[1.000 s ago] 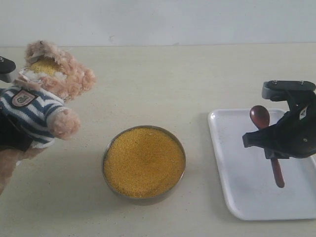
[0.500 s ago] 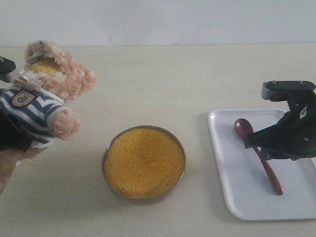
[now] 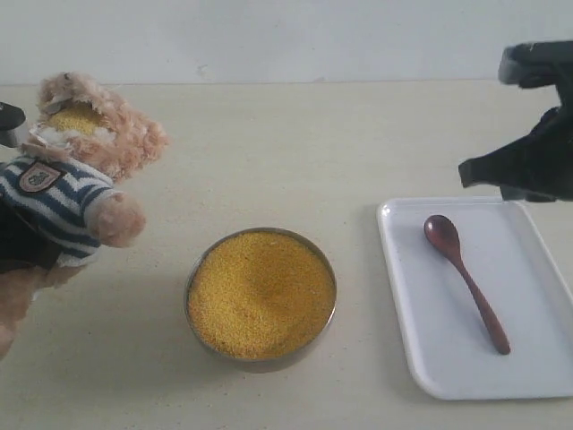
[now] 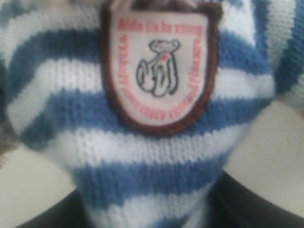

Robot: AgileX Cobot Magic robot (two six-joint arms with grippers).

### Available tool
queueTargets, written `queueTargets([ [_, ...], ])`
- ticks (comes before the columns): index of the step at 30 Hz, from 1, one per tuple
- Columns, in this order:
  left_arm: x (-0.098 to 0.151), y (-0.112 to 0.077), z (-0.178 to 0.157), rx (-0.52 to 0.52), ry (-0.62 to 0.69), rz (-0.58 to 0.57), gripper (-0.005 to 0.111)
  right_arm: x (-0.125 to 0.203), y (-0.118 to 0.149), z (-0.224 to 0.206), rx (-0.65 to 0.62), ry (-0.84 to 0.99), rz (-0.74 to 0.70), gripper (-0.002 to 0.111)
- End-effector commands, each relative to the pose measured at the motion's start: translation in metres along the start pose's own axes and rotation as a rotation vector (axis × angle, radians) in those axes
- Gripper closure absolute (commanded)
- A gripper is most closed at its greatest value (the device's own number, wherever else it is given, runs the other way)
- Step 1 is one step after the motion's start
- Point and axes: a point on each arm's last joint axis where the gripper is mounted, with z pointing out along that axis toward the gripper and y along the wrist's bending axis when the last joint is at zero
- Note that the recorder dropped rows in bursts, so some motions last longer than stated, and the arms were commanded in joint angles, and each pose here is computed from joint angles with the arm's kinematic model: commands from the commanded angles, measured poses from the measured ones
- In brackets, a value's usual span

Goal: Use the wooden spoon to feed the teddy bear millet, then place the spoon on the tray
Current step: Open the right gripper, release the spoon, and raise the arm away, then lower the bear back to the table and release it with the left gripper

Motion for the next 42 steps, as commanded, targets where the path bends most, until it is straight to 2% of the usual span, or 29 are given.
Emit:
queueTargets([
  [1,-0.004,-0.001,-0.004,0.003,-0.043,-0.026,0.103,0.001,-0.002,-0.048,-0.033,-0.298,0.032,0.108],
  [7,-0.005,-0.001,-0.004,0.003,-0.052,-0.026,0.103,0.07,-0.007,-0.098,-0.11,-0.76,0.06,0.108],
  [14,-0.005,-0.001,-0.004,0.003,-0.054,-0.026,0.103,0.128,-0.014,-0.144,-0.136,-1.039,0.07,0.108],
  [17,-0.007,-0.001,-0.004,0.002,-0.071,-0.037,0.103,0.14,-0.014,-0.141,-0.147,-1.012,0.098,0.108],
  [20,-0.009,-0.001,-0.004,0.003,-0.09,-0.075,0.103,0.146,-0.015,-0.132,-0.134,-0.899,0.11,0.108],
  [24,-0.011,-0.001,0.004,0.006,-0.081,-0.101,0.103,0.146,-0.015,-0.132,-0.135,-0.897,0.112,0.108],
  [31,-0.018,-0.001,0.033,0.013,-0.046,-0.224,0.103,0.146,-0.015,-0.132,-0.145,-0.897,0.123,0.108],
  [42,-0.035,-0.003,0.07,0.036,0.057,-0.347,0.103,0.146,-0.015,-0.132,-0.145,-0.897,0.123,0.108],
])
